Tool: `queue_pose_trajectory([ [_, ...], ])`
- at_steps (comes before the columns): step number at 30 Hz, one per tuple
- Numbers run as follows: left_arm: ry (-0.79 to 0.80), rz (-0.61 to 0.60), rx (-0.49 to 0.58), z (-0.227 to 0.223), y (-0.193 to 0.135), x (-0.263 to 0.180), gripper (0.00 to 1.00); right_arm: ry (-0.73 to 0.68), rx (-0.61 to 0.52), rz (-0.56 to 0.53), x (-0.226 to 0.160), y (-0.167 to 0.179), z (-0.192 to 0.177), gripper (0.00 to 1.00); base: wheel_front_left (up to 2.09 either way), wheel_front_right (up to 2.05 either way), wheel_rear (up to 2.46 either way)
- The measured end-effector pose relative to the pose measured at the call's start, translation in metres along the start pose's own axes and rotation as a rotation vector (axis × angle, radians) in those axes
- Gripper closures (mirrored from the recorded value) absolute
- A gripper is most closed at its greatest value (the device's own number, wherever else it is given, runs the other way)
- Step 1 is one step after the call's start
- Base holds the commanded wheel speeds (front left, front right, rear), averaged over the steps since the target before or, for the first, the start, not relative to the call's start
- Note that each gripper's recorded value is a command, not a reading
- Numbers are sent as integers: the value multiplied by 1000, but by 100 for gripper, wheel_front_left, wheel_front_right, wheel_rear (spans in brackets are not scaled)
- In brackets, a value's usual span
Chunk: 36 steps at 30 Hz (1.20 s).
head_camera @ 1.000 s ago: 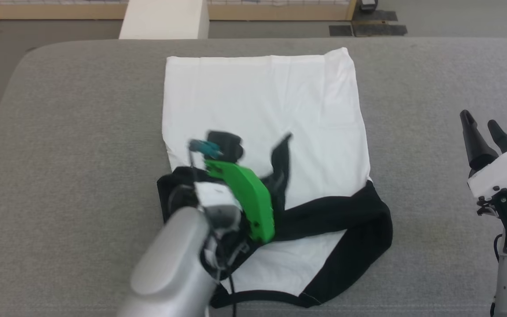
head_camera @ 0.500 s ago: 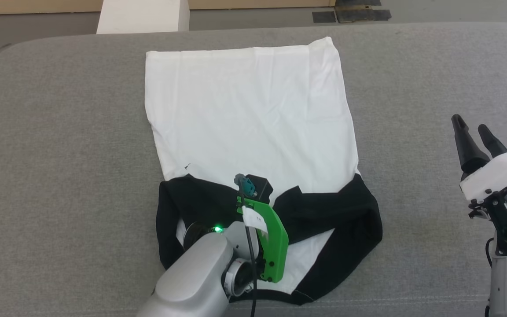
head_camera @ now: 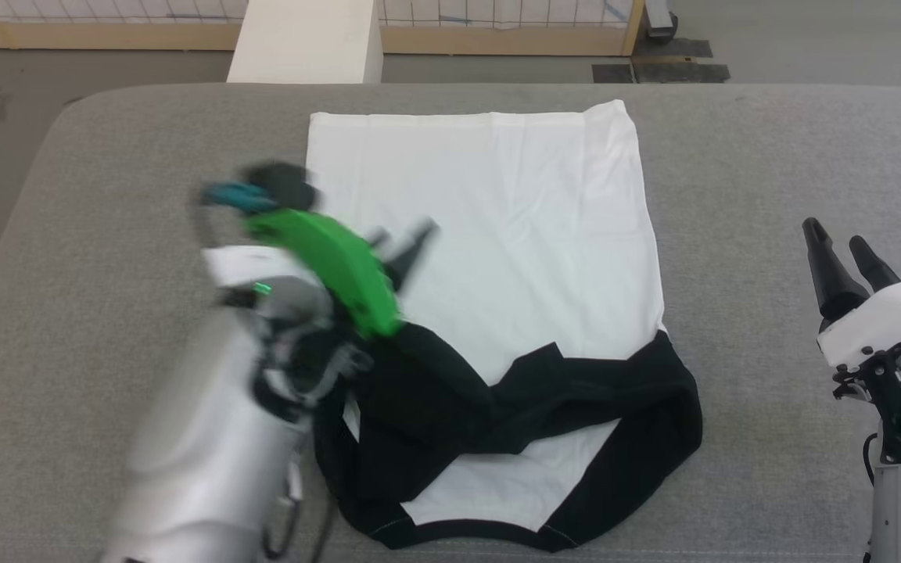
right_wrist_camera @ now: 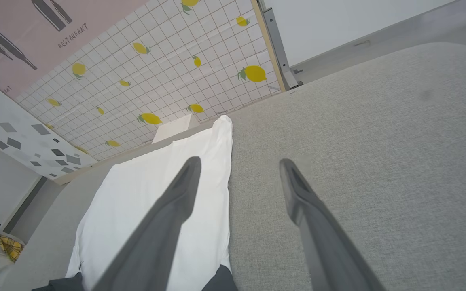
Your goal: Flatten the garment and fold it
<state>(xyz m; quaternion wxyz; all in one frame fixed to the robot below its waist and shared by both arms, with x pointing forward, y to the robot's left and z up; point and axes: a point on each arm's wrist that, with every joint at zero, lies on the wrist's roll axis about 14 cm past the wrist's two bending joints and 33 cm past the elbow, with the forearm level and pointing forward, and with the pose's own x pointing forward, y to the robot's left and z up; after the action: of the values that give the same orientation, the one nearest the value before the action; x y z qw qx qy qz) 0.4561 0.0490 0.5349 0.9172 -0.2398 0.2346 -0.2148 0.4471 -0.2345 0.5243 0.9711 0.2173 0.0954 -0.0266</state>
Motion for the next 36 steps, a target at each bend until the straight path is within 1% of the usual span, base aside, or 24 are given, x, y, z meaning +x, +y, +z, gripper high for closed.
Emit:
queue_pose_trajectory([
  [3,-241,69,-18,57,28,-21,0,4,-4,12,2,5,-1,0,0,0,0],
  [6,-445,144,15,95,56,-43,0,15,-10,16,4,6,-4,0,0,0,0],
  [8,-555,195,42,107,75,-58,0,29,-14,18,6,7,-8,0,0,0,0],
  [11,-642,257,149,103,93,-71,0,54,-22,13,10,5,-14,0,0,0,0],
  [14,-692,292,245,96,104,-77,0,78,-36,10,14,5,-21,0,0,0,0],
  [17,-701,298,320,89,108,-75,0,104,-57,12,21,7,-27,0,0,0,0],
  [20,-695,312,360,84,112,-72,0,129,-90,24,35,14,-27,0,0,0,0],
  [22,-697,328,380,83,117,-70,0,147,-125,42,51,23,-22,0,0,0,0],
  [26,-699,340,375,79,122,-62,0,181,-227,35,89,28,-6,0,0,0,0],
  [30,-691,351,368,72,129,-52,0,232,-291,5,129,30,3,0,0,0,0],
  [36,-699,342,347,69,136,-35,0,340,-409,-64,186,29,-6,0,0,0,0],
])
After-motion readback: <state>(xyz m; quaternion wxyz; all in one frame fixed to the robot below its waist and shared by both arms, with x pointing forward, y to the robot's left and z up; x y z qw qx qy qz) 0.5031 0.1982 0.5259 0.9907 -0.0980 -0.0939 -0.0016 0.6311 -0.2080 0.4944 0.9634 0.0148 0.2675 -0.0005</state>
